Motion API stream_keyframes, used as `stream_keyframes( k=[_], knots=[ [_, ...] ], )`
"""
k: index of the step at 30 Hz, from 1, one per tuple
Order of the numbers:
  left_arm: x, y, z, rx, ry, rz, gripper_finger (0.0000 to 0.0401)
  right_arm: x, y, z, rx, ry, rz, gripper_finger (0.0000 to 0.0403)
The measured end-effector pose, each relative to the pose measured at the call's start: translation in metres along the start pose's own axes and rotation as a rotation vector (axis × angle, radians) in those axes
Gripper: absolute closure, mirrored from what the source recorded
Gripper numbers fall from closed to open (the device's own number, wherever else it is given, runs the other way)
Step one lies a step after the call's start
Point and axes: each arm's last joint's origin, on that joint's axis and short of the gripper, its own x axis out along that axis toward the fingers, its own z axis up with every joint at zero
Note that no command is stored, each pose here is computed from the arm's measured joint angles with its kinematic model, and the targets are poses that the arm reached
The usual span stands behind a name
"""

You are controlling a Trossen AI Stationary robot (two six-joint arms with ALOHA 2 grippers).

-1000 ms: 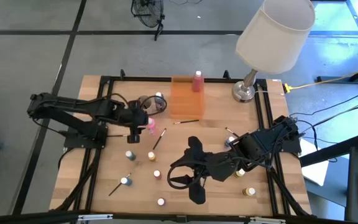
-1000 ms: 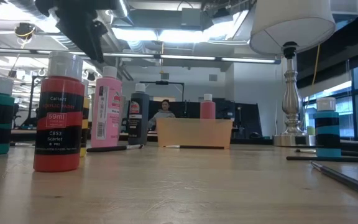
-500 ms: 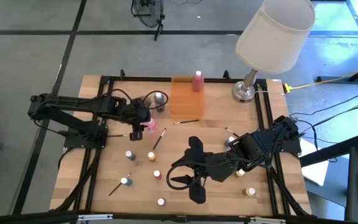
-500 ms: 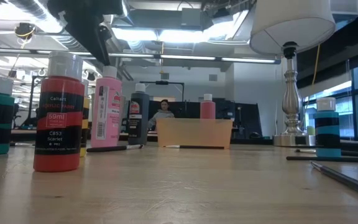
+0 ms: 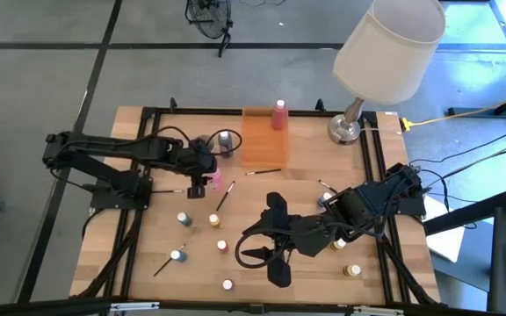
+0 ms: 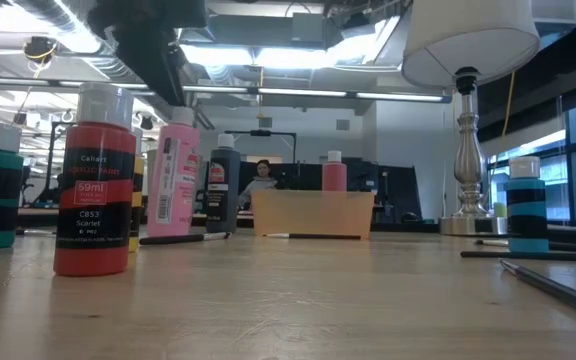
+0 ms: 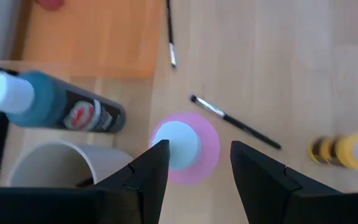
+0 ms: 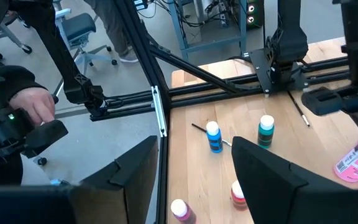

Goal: Pick & Place Paint Supplies
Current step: Put the pink paint bottle into the orange bin

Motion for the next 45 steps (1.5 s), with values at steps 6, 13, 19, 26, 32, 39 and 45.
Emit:
stream_keyframes(
  k=[6, 13, 19, 26, 32, 39, 45],
  knots=[
    [0.002, 0.003, 0.002, -0.015, -0.009, 0.015, 0.0232, 0.000, 0.000, 0.000, -0.006, 0.003, -0.002, 0.0192],
    [-0.002, 0.003, -0.002, -0.038, 0.000, 0.007, 0.0232, 0.000, -0.001, -0.001, -0.012, 0.010, -0.005, 0.0192],
    [-0.004, 0.003, -0.006, -0.054, 0.029, 0.006, 0.0234, 0.000, -0.001, -0.002, -0.018, 0.015, -0.008, 0.0192],
    [-0.005, 0.001, -0.006, -0.047, 0.028, 0.003, 0.0228, 0.000, -0.001, -0.002, -0.018, 0.015, -0.008, 0.0192],
    [-0.006, 0.002, -0.007, -0.062, 0.026, 0.007, 0.0228, 0.000, -0.001, -0.002, -0.018, 0.015, -0.008, 0.0192],
    [-0.014, -0.001, -0.001, -0.045, -0.001, -0.002, 0.0226, 0.000, -0.001, -0.001, -0.017, 0.015, -0.008, 0.0192],
    [-0.014, 0.000, -0.001, -0.073, -0.002, 0.022, 0.0226, 0.000, -0.001, -0.001, -0.016, 0.015, -0.008, 0.0192]
  ],
)
